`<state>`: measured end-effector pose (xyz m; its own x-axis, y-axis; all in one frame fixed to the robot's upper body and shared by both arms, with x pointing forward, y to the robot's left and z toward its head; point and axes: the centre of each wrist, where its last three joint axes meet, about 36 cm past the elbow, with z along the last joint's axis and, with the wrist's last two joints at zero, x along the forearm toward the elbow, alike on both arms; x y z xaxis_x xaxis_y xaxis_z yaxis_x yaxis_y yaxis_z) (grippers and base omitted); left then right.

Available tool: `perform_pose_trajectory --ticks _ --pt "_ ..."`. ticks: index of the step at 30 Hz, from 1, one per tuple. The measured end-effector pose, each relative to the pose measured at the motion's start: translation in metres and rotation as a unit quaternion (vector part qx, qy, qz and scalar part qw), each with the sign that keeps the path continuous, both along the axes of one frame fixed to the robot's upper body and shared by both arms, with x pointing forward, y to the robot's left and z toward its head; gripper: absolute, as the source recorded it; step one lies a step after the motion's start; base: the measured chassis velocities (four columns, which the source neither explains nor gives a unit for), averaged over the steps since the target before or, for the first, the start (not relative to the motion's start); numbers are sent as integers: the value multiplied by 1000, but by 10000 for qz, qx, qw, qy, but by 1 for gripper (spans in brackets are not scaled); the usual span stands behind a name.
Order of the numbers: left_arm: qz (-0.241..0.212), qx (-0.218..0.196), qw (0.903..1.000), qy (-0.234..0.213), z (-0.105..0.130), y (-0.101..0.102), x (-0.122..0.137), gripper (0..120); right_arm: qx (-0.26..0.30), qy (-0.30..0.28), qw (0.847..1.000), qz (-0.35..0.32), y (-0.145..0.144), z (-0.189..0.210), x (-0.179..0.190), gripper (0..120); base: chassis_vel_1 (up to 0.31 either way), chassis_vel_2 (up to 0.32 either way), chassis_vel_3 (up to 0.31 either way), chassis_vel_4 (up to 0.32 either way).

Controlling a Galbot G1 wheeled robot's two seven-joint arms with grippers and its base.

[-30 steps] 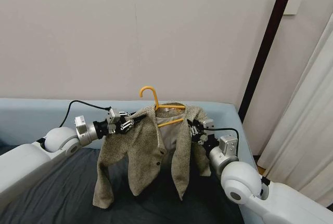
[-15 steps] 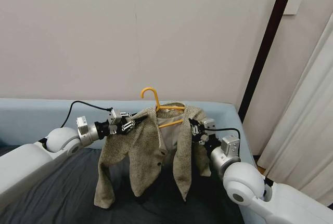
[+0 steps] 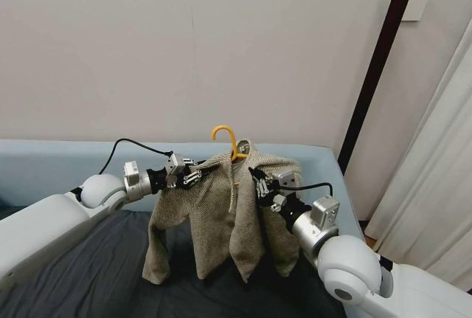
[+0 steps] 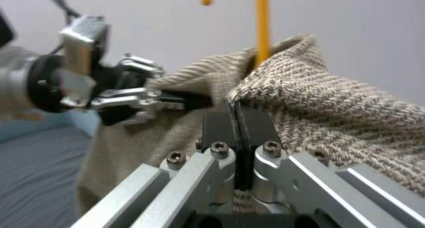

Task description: Pick up the clothes from the sofa and hang them on the clothes hanger.

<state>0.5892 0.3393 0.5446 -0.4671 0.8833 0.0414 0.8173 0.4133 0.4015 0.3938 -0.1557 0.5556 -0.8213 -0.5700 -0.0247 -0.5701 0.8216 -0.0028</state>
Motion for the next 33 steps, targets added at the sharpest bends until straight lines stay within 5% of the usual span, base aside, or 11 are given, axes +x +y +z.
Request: perform_pose_trajectory --ticks 15,33 --pt "-41 -145 9999 -48 1 -3 6 8 -308 -90 9994 88 -5 -27 -1 4 0 0 0 0" --pt "9 -330 9993 -169 2 10 -2 8 -650 -401 9971 0 -32 -2 -33 68 0 0 0 0"
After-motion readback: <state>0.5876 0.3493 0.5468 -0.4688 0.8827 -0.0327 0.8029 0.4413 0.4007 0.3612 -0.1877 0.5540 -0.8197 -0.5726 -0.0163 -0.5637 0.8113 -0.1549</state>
